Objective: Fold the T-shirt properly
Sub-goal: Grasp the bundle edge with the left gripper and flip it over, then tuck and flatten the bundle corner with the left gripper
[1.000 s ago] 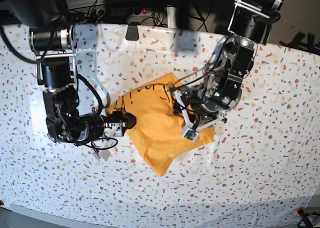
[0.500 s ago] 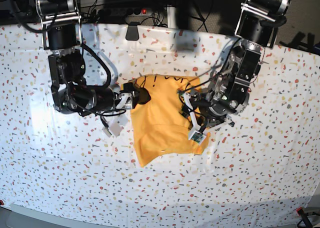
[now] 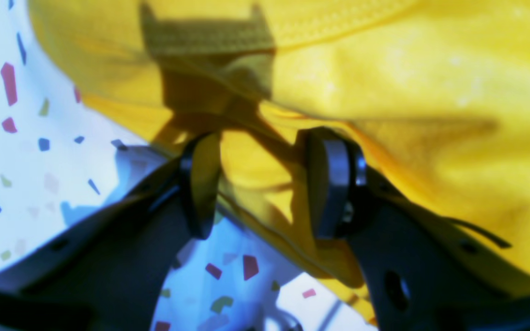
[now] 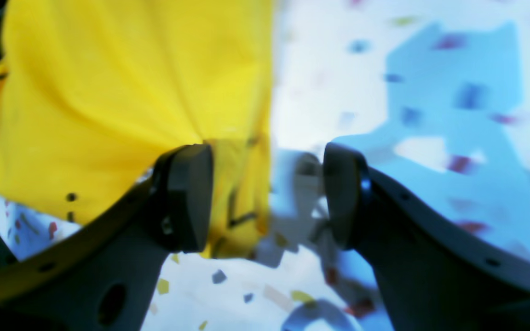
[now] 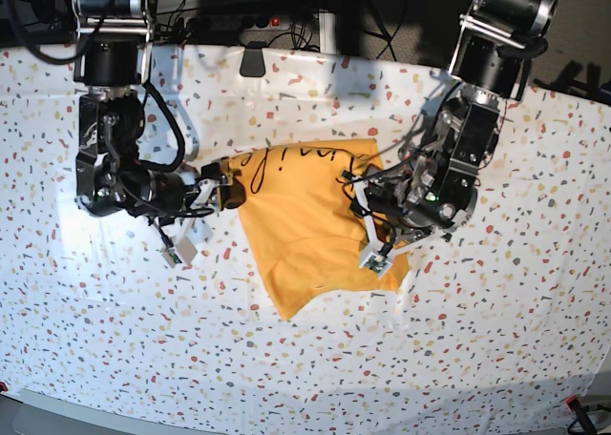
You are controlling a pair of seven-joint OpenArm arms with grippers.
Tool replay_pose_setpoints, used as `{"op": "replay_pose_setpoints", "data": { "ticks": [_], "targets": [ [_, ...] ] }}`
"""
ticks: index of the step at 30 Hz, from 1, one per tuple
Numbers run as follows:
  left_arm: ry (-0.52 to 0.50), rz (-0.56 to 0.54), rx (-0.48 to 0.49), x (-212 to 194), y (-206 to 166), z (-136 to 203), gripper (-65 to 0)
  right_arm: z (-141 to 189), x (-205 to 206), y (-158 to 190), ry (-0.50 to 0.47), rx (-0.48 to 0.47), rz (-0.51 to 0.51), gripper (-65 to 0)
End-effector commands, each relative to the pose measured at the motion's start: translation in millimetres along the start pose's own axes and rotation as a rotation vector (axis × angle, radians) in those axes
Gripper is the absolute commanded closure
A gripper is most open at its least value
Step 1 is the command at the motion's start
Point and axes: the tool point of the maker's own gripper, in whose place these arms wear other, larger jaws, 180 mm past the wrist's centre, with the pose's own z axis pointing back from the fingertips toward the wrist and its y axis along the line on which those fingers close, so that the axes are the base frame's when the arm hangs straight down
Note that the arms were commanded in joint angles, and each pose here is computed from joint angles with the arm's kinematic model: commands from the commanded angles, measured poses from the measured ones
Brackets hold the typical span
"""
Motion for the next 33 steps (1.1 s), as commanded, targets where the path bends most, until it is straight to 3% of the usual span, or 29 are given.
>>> {"op": "replay_pose_setpoints", "data": {
  "ticks": [1,6,11,13,16,18,20,24,28,33],
  "targets": [
    [-0.004,-0.012,0.028,6.2,8.1,5.1,-29.6,10.0,23.8,-1.7,-0.063,-0.003,0.026,-37.2],
    [-0.091,-0.034,0.043,31.1,8.5,19.8,-29.6,24.9,51.3,10.6,-0.16,0.02,0.059,-37.2],
    [-0.271,-0.071,0.056,80.5,2.3,60.3,-29.6,51.9,86.6,26.8,-0.271,-0.004,0.165,-37.2],
    [-0.359,-0.057,-0.003,99.8,-11.2,77.7,-29.6,64.8,100.5,35.3,-0.318,-0.015,0.214,-37.2],
    [-0.491,-0.06,-0.173,121.6,-42.4,95.1,-29.6,86.8,119.2,46.7,-0.388,-0.043,0.283,-37.2],
    [-0.573,-0.079,-0.275,131.3,-60.7,105.7,-29.6,104.3,129.5,45.7,-0.431,-0.094,0.319,-37.2],
    [-0.646,-0.082,-0.318,140.7,-67.6,115.0,-29.6,122.6,135.8,36.3,-0.464,-0.168,0.335,-37.2],
    [-0.742,-0.064,-0.325,154.0,-67.0,125.6,-29.6,159.2,132.7,1.3,-0.524,-0.299,0.27,-37.2],
    [-0.805,-0.014,-0.341,160.7,-64.9,122.4,-29.6,187.4,108.6,-27.5,-0.565,-0.359,0.156,-37.2],
    [-0.745,0.095,-0.41,156.8,-84.1,87.9,-29.6,213.4,71.7,-41.4,-0.581,-0.38,0.053,-37.2]
  ]
}}
